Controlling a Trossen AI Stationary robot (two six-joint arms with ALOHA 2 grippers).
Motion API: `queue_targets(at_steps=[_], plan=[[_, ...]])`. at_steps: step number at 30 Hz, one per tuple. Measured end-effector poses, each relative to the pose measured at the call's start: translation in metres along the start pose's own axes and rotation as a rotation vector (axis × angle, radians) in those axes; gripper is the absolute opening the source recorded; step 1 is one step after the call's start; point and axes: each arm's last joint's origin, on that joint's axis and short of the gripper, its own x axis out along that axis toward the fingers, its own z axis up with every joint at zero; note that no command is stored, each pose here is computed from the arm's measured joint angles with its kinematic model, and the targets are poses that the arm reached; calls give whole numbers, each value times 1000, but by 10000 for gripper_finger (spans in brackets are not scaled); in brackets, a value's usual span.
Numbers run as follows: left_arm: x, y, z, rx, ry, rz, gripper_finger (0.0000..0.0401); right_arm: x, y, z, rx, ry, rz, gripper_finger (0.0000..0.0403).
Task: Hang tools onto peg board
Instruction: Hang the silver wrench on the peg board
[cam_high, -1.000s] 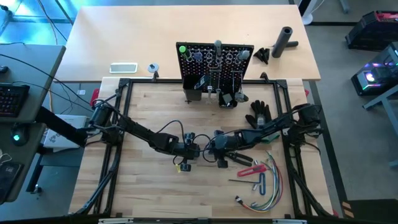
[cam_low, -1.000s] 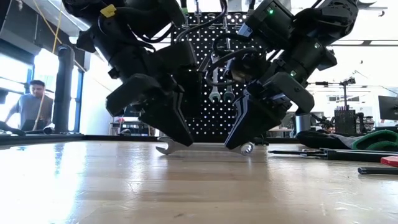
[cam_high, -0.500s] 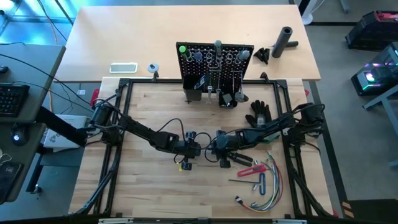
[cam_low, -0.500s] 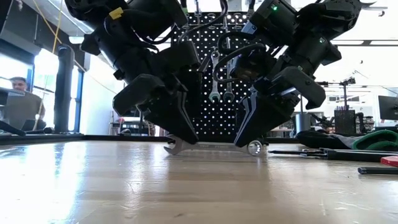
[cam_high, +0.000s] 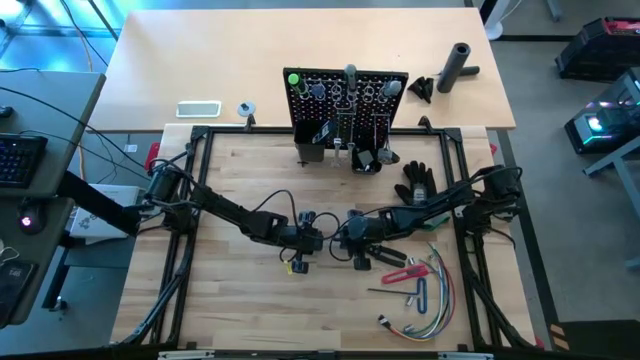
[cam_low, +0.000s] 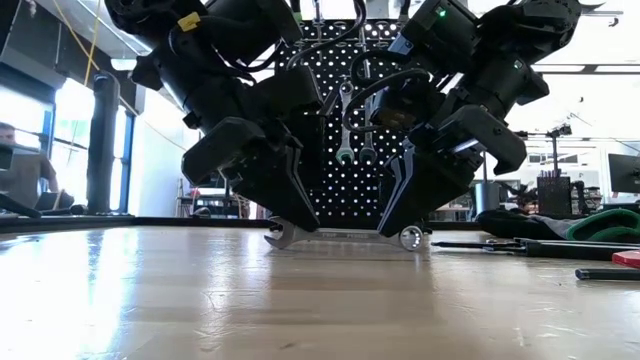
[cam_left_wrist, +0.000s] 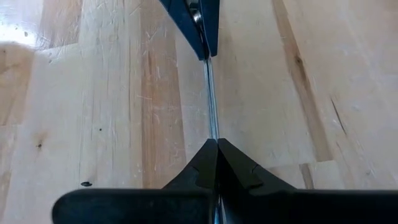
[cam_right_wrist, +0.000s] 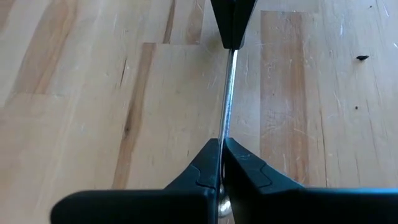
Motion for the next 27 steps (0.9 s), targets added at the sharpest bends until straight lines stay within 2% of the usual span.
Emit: queue_targets(at_steps=[20,27], plan=[[-1,-2,0,3,-5,-7,0,6,7,-2,-32,-1,24,11],[0,-4,1,6,-12,-9,0,7,8,-2,-41,-3,36,53]])
